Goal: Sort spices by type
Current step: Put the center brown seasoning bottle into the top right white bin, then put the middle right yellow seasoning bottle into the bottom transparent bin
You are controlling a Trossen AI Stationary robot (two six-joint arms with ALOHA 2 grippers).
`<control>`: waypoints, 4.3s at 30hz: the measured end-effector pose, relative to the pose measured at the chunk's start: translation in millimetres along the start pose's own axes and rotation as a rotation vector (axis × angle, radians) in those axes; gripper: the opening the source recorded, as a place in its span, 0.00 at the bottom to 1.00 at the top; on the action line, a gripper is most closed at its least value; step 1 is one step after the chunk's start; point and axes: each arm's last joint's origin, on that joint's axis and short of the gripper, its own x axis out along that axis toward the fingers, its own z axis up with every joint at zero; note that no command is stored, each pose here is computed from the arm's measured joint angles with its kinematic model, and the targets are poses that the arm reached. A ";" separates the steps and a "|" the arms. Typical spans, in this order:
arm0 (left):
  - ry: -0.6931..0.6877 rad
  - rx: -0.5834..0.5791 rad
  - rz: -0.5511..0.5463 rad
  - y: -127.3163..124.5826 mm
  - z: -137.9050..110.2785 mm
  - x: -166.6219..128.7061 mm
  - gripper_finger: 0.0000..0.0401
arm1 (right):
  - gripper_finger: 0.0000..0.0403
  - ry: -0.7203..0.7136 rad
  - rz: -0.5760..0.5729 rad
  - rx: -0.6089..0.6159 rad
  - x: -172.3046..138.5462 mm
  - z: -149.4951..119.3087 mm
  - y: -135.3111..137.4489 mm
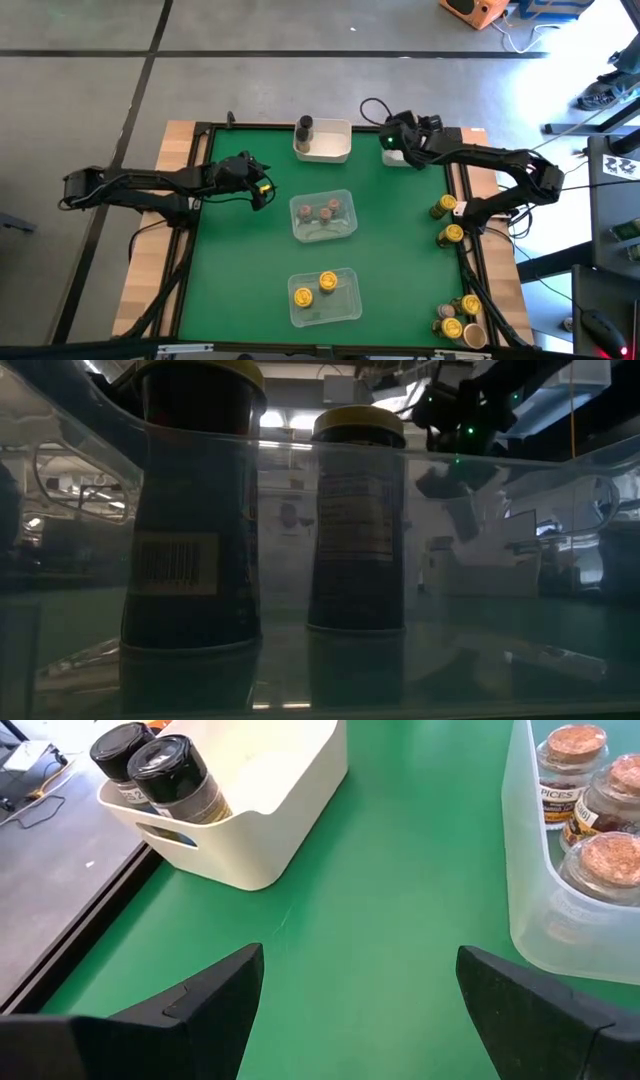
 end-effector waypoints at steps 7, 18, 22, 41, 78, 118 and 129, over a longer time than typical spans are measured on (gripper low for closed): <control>0.001 0.010 0.000 0.0 -0.1 0.0 0.78 | 0.68 0.035 -0.026 0.035 8.0 -16.7 -0.8; 0.001 0.006 0.000 0.0 -0.2 0.0 0.78 | 0.68 0.130 0.045 0.128 35.6 -37.0 -8.8; 0.001 0.006 0.000 0.0 -0.2 0.0 0.78 | 0.68 0.120 0.048 0.160 41.9 -41.0 -10.3; 0.001 0.011 0.000 0.0 -0.3 0.0 0.78 | 0.68 0.139 0.101 0.220 52.3 -74.5 -8.1; -0.009 -0.016 0.000 0.0 0.7 0.0 0.78 | 0.84 0.570 0.441 0.007 -82.9 -13.6 -62.0; -0.151 0.041 -0.204 -5.1 12.5 -1.5 0.78 | 0.84 0.995 0.034 0.067 -84.7 -111.7 -43.1; -0.149 0.043 -0.204 -5.1 12.3 -1.4 0.78 | 0.84 1.083 0.134 0.002 -82.8 -114.3 -28.9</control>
